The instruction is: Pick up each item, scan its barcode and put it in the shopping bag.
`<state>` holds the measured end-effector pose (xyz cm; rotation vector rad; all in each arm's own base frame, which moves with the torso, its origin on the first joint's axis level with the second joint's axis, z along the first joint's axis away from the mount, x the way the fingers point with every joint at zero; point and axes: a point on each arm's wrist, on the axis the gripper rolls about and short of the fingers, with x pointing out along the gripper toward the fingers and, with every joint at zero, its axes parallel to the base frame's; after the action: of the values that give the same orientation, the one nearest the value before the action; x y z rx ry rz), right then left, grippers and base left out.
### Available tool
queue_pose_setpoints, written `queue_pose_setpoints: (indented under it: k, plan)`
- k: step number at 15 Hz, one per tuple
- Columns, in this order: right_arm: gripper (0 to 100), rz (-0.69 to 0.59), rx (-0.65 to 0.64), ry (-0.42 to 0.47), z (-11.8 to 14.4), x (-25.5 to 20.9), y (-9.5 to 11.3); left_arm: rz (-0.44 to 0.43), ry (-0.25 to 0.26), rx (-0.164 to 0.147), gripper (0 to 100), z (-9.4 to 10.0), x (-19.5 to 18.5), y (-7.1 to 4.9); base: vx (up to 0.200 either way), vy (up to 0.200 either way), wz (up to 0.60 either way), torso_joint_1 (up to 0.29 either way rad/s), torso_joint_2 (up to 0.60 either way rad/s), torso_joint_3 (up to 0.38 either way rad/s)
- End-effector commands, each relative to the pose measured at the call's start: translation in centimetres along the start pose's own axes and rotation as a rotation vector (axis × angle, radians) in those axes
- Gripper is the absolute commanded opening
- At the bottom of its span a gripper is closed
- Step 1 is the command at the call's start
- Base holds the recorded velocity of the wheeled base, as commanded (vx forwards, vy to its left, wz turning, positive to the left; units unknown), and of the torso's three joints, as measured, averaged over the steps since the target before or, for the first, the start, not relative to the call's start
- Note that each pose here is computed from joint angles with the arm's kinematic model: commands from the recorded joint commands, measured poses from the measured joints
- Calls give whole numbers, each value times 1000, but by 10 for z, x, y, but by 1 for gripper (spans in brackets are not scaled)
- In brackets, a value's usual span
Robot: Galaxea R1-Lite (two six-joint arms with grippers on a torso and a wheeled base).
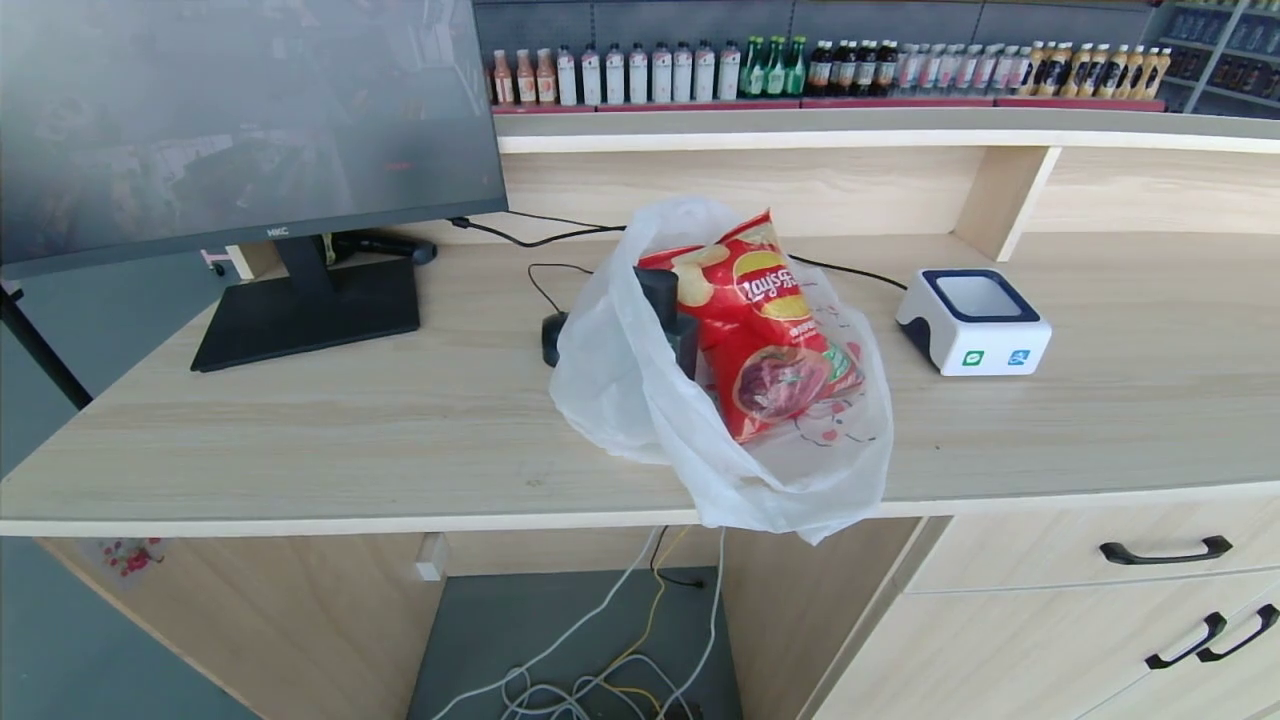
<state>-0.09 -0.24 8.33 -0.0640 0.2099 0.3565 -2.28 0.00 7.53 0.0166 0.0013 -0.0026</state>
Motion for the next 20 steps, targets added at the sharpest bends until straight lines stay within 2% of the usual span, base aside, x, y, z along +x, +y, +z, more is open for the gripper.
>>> queue_pose_setpoints:
  k: [1,3,5,7,9,14,15,20]
  plan:
    - [100,-31,2,-107,-5,-11,0,-1,0,0,100,0,0,0,0,0,0,0,0,0]
    - [100,-243,33,-88,-6,-10,3,1,-1,-1,100,0,0,0,0,0,0,0,0,0]
    - [100,-343,47,-90,-6,-11,4,1,-1,-3,100,0,0,0,0,0,0,0,0,0]
    - [100,-435,56,-142,-8,-14,7,1,0,-3,100,0,0,0,0,0,0,0,0,0]
    - [100,-452,86,-170,-9,-15,8,1,-1,-3,100,0,0,0,0,0,0,0,0,0]
    - [100,-442,66,-192,-10,-17,8,1,-1,-14,100,0,0,0,0,0,0,0,0,0]
    - [100,-427,52,-210,-11,-19,9,-1,-1,-12,100,0,0,0,-200,0,0,2,7,2]
    - [100,-425,58,-212,-11,-19,9,1,-1,-7,100,0,0,0,-40,0,0,3,1,0]
